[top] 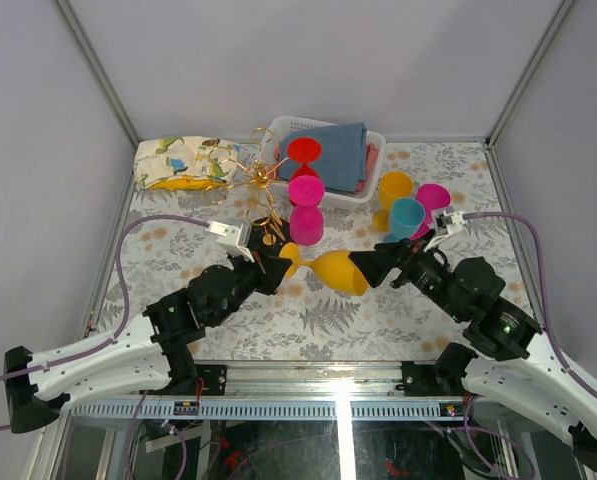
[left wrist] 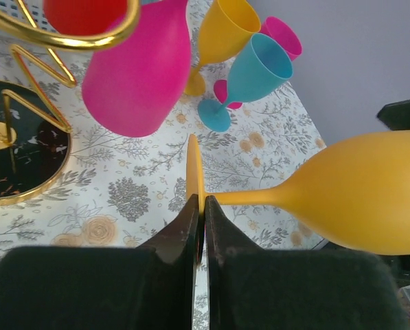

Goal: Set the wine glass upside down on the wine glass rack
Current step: Turn the wine glass upside down at the wine rack.

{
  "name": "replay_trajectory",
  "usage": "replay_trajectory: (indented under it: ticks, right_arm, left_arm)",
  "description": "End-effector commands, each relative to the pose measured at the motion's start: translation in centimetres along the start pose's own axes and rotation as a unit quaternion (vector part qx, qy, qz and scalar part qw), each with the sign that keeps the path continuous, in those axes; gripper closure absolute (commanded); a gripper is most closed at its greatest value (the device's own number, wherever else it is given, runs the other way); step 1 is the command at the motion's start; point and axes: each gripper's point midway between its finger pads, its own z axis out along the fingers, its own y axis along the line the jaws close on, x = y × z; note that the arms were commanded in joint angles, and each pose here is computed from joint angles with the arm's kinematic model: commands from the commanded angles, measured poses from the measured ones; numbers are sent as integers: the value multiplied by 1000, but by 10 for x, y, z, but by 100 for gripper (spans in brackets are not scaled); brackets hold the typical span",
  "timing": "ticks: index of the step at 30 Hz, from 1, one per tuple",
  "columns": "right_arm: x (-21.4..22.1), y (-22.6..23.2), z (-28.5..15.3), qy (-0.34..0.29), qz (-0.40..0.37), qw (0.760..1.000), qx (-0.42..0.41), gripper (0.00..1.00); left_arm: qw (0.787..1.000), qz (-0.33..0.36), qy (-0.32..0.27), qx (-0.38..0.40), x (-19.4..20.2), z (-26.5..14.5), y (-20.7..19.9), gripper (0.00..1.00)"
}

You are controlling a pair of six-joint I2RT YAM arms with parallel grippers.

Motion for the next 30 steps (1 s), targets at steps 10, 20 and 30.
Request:
replay_trajectory:
  ticks: [10, 20, 30]
  right_arm:
    - [-47, -27, -25, -51, -222, 971, 72, 1]
    - [-8, -12, -10, 108, -354, 929, -8, 0]
    - [4, 20, 20, 77, -396, 907, -120, 4]
  left_arm:
    - [986, 161, 41, 6, -25, -33, 0, 100]
    - [950, 297, 77, 56, -29, -46, -6, 100]
    - [899, 420, 73, 102, -50, -50, -22, 100]
